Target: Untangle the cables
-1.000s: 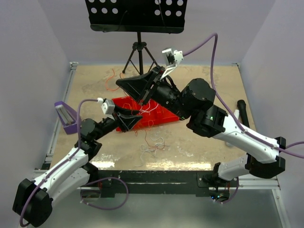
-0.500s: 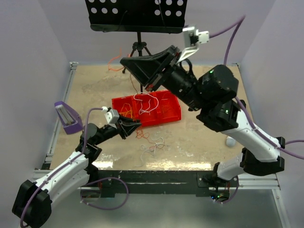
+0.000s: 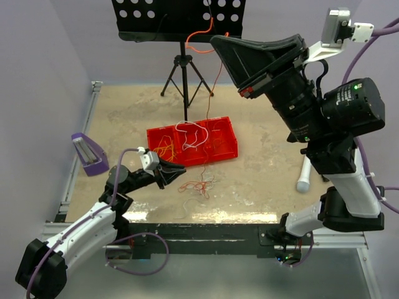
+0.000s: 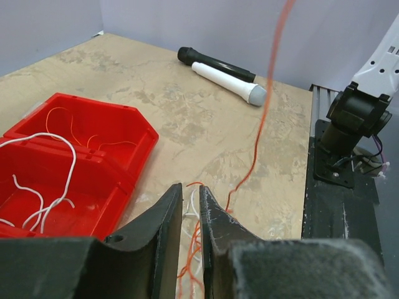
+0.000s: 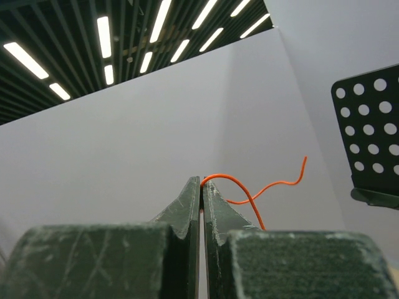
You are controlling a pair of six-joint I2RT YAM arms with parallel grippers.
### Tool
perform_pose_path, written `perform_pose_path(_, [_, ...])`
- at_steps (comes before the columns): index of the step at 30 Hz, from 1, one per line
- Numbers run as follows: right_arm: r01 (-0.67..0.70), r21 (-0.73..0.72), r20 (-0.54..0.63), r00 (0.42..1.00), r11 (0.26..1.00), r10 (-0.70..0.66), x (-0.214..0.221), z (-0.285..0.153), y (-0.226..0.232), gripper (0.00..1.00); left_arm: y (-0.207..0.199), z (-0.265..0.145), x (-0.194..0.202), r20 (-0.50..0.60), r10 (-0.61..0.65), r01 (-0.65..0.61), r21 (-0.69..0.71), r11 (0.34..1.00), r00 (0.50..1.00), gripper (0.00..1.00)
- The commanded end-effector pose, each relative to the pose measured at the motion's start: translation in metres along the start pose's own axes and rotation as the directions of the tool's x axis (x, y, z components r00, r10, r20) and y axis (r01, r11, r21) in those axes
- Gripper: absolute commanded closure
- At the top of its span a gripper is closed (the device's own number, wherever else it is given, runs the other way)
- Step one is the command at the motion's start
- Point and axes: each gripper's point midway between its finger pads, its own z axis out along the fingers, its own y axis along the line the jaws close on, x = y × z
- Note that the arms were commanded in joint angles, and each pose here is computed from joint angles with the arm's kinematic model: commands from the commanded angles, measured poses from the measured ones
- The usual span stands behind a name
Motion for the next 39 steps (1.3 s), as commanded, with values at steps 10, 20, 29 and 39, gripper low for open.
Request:
perform_pose_path(10, [0.071, 0.069, 0.092, 0.993, 0.995, -0.077, -0.042, -0.004, -0.009, 1.0, -0.011, -0.002, -0.003, 0.016, 0.046, -0.047, 0.058, 0.997, 0.999, 0.71])
perform_pose_path(20, [-0.01, -0.094, 0.002, 1.0, 0.996, 0.01, 0.023, 0.024, 0.016, 1.0, -0.044, 0.019, -0.058, 0.092, -0.065, 0.044, 0.205, 0.978, 0.994, 0.05])
perform_pose_path(29, [-0.086, -0.214, -0.082, 0.994, 0.973, 0.069, 0.068, 0.036, 0.036, 1.0, -0.048, 0.027, -0.052, 0.086, -0.124, 0.105, 0.196, 0.975, 0.989, 0.01])
perform_pose_path(39, [-0.137, -0.276, -0.143, 0.985, 0.951, 0.1, 0.105, 0.042, 0.043, 1.0, -0.013, 0.044, -0.081, 0.181, -0.047, 0.04, 0.042, 0.998, 0.982, 0.0])
